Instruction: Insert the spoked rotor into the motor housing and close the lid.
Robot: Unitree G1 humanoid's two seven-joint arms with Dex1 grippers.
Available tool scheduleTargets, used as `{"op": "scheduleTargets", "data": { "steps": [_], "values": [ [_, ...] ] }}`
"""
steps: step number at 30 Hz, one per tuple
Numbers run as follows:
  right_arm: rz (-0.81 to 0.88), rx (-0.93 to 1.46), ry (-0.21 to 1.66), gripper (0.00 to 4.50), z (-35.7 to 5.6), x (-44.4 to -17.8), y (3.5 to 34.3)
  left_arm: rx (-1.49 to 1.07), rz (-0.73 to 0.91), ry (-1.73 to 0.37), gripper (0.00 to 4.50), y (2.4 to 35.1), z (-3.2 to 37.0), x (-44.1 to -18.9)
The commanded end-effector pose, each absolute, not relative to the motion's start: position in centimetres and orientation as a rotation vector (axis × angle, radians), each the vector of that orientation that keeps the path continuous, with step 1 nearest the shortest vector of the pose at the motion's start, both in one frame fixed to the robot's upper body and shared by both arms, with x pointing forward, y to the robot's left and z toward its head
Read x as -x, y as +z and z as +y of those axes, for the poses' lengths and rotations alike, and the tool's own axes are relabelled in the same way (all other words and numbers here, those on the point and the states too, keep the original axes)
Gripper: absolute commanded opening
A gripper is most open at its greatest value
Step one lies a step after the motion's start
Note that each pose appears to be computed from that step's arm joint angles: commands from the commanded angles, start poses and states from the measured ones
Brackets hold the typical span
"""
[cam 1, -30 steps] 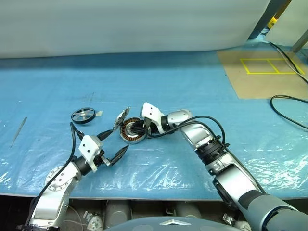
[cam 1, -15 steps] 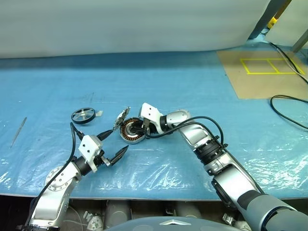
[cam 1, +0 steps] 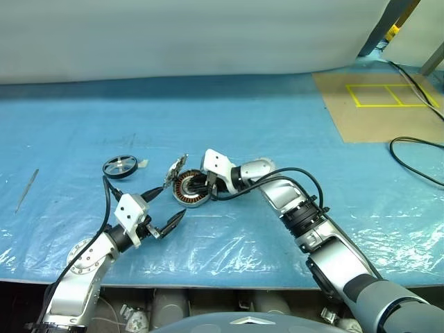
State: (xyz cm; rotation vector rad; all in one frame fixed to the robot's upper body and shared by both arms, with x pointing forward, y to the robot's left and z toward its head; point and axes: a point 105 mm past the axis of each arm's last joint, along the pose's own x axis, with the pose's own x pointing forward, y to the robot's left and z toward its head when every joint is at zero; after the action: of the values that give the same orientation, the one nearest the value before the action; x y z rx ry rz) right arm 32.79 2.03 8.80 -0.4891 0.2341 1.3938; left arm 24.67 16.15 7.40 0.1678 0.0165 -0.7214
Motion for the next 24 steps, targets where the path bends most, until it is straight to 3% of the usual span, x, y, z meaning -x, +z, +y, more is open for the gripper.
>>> {"op": "scheduleTargets", "data": {
  "steps": [1, 17, 19, 22, 24],
  "values": [
    [0.231, 0.507, 1.408, 0.61, 2.2, -32.6, 8.7, -0.185, -0.016, -0.73, 4.5, 8.4, 16.1, -24.6],
    [0.239, 0.517, 1.405, 0.61, 2.0, -32.6, 8.3, -0.188, -0.013, -0.733, 4.5, 8.2, 16.2, -24.7],
    [0.229, 0.503, 1.399, 1.34, 2.1, -32.8, 8.6, -0.189, -0.012, -0.732, 4.5, 8.1, 16.3, -24.7],
    [0.166, 0.3, 1.422, 2.17, 3.1, -32.5, 11.2, -0.19, -0.01, -0.734, 4.5, 8.1, 16.3, -24.7],
    [0.145, 0.229, 1.416, 2.17, 3.2, -32.7, 12.1, -0.189, -0.012, -0.734, 4.5, 8.1, 16.3, -24.8]
  ]
}}
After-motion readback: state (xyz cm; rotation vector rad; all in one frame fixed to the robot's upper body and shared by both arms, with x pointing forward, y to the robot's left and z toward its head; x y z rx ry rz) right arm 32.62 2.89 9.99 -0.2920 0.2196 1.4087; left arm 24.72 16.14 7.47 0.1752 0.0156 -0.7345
